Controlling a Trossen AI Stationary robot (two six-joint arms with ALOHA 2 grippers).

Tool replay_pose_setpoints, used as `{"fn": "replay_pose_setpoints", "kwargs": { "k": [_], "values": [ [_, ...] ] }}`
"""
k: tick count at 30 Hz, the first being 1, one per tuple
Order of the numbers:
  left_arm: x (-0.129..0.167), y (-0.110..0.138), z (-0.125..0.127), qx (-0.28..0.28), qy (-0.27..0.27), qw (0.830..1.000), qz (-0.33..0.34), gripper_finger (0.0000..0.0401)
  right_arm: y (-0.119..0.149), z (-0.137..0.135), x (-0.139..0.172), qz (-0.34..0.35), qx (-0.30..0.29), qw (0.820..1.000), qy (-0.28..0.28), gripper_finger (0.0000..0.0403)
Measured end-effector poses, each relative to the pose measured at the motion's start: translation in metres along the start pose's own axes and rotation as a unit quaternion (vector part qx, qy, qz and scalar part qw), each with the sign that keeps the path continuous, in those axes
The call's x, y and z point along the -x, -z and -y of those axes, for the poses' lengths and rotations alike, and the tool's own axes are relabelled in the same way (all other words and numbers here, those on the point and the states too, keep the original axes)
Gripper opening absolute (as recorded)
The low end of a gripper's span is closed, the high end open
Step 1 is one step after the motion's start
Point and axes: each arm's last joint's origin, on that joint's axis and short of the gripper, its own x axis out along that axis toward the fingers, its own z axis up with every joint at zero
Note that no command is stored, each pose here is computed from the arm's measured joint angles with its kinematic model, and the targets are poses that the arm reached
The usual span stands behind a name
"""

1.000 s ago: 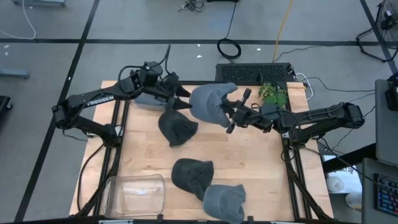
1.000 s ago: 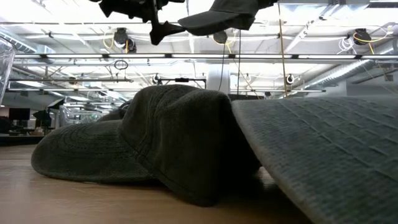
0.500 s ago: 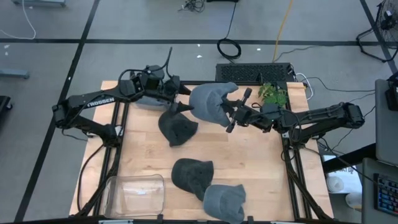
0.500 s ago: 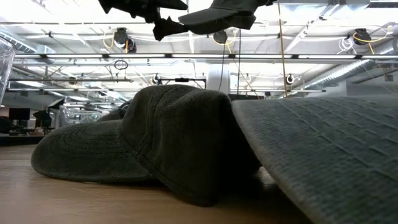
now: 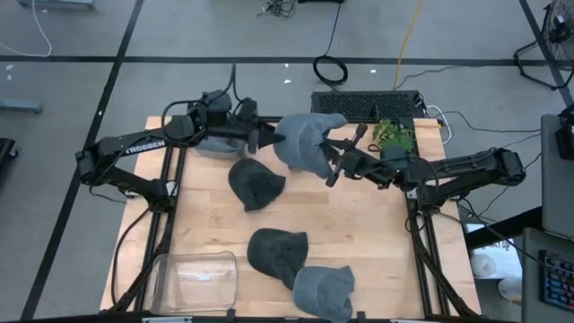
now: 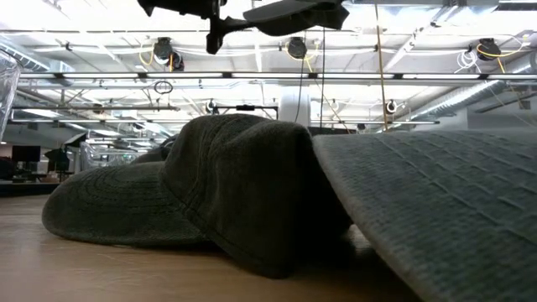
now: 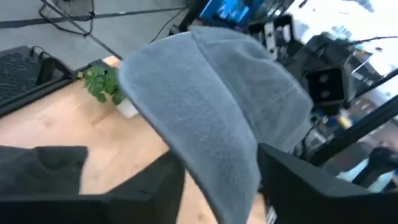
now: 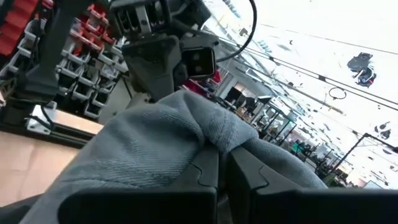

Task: Pick & Place hat
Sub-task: Put the right gray cap into the top transparent bin

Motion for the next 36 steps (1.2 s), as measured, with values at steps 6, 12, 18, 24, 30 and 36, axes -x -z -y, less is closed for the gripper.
{"fn": "replay_pose_setpoints", "kwargs": {
  "k": [6,12,18,24,30,36],
  "values": [
    [-0.012,0.009,-0.006,0.047,0.046,0.996,-0.057,0.0052,0.002,0.001,-0.002,-0.006,0.003,1.0,0.001,0.0],
    [-0.017,0.009,-0.01,0.047,0.073,0.994,-0.069,0.0019,0.003,0.0,-0.002,-0.009,-0.005,1.0,0.0,0.0016],
    [0.002,-0.006,-0.009,0.035,0.084,0.995,-0.041,0.0012,0.004,-0.003,0.0,-0.02,-0.062,0.998,-0.013,0.0127],
    [0.044,-0.029,-0.019,0.034,0.046,0.998,0.008,0.0009,0.005,-0.002,0.003,-0.035,-0.154,0.987,-0.019,0.0261],
    [0.1,-0.04,-0.037,0.052,-0.02,0.998,0.018,0.0009,0.006,-0.007,0.008,-0.059,-0.197,0.978,-0.041,0.0335],
    [0.153,-0.032,-0.062,0.112,-0.109,0.988,0.001,0.001,0.005,-0.011,0.012,-0.066,-0.199,0.976,-0.055,0.0348]
  ]
}}
